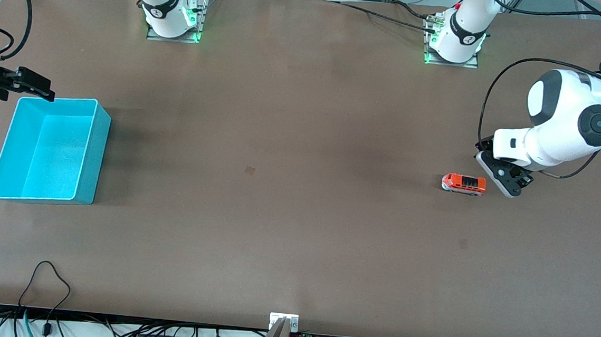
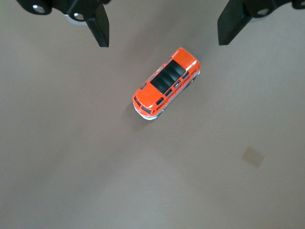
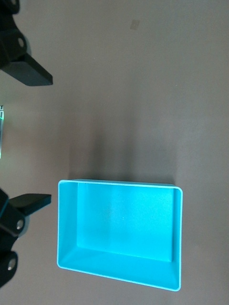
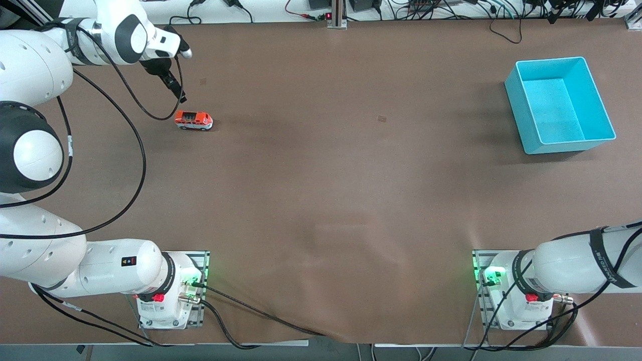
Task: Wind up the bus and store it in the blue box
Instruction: 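Reach the left gripper down over the orange toy bus, then close the left gripper on the orange bus's roof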
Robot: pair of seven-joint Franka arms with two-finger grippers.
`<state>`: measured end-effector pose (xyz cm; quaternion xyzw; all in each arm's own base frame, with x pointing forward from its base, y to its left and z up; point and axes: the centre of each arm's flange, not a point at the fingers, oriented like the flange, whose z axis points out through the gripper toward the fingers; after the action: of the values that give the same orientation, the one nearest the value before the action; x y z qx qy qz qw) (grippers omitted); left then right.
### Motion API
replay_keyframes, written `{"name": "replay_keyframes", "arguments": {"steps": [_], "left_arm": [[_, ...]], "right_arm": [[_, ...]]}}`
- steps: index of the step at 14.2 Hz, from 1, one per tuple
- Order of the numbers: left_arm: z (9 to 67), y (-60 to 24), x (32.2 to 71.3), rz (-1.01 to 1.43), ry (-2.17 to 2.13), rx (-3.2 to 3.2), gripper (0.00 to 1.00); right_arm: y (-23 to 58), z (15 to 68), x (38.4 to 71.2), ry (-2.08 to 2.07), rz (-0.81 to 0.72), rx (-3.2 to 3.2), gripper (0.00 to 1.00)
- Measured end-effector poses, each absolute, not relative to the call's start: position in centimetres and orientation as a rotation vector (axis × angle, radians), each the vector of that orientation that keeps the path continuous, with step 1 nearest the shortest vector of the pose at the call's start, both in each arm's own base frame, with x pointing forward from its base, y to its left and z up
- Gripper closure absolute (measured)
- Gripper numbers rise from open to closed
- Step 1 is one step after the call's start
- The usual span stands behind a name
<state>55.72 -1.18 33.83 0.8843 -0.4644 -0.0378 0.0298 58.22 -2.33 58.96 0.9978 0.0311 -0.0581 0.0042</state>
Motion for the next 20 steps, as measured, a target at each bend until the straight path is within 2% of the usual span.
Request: {"name": "replay_keyframes", "arguments": {"steps": [7,14,20], "left_arm": [[28.2,-1.1,55.8,-0.152,-2.011,2.378,0.00],[23.0,-1.3,55.2,-0.108,-2.211,2.203,0.00],[21.1,-1.2,55.2,-0.091,-2.226,2.185,0.00]], "right_arm": [[-2.3,59.0,58.2,0.098,-0.182,3.126,0.00],[-2.3,59.0,58.2,0.099,-0.181,3.126,0.00],[-2.3,59.0,58.2,0.099,-0.181,3.126,0.00]]}}
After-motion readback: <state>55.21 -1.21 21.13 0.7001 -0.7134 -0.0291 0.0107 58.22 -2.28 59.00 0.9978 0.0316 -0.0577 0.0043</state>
